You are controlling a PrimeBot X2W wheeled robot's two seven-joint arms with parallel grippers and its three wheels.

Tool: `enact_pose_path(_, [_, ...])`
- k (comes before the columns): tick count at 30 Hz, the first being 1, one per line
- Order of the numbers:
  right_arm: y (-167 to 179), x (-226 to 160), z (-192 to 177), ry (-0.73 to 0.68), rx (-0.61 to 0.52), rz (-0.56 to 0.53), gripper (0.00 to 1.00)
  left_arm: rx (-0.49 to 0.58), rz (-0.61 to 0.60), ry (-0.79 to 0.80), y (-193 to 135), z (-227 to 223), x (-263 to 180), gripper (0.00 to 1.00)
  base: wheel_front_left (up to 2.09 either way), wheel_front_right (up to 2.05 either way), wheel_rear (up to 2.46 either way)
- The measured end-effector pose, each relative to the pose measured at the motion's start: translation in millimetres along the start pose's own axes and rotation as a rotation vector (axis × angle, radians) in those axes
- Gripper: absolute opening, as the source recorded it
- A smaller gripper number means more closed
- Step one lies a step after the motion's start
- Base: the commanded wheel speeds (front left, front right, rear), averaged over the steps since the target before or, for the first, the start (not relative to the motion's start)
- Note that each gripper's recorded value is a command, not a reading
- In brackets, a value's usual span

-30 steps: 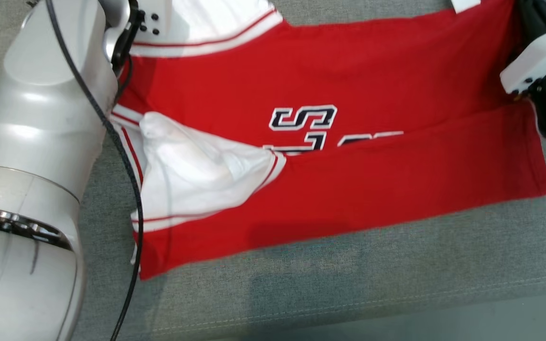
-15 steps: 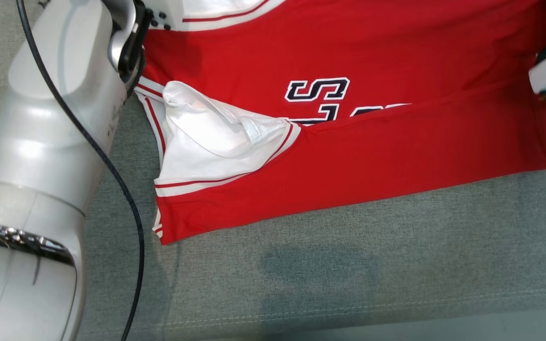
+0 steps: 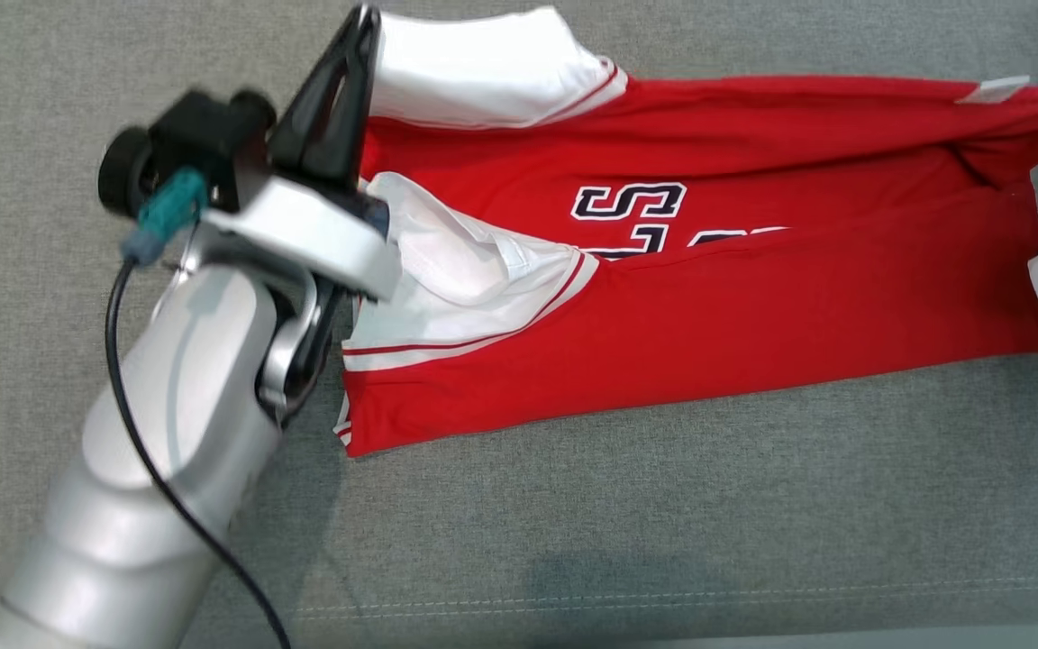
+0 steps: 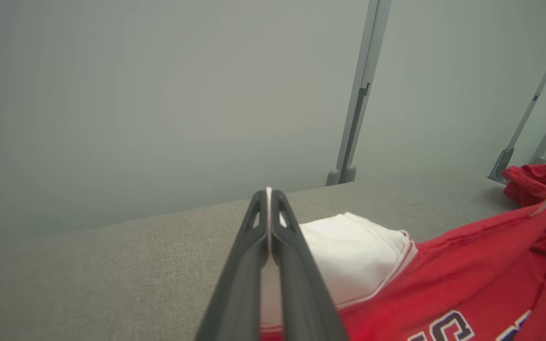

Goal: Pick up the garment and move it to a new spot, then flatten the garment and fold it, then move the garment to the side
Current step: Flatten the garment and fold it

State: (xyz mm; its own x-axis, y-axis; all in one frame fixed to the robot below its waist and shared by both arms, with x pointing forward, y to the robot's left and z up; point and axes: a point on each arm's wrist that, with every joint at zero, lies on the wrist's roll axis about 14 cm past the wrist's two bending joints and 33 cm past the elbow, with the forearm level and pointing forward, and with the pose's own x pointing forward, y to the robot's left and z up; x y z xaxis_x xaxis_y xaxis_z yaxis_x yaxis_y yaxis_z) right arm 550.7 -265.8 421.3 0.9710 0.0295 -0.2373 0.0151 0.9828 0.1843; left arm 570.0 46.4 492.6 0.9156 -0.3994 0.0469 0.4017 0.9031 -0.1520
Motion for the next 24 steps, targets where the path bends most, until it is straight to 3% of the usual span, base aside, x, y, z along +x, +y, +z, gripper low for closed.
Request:
enact_pose_path(13, [-4,-20,-16,0.023,-0.006,-0.002,0.00,-0.145,0.055,0.026,-22,1,-83,0.00,0.00,0.00,0.00])
enact_pose_path(24, [-7,-40,-50,0.100,0.010,-0.031,0.00,-0.255,0.103,0.203,-38,-44,-128,0.00,0.00,0.00,0.00])
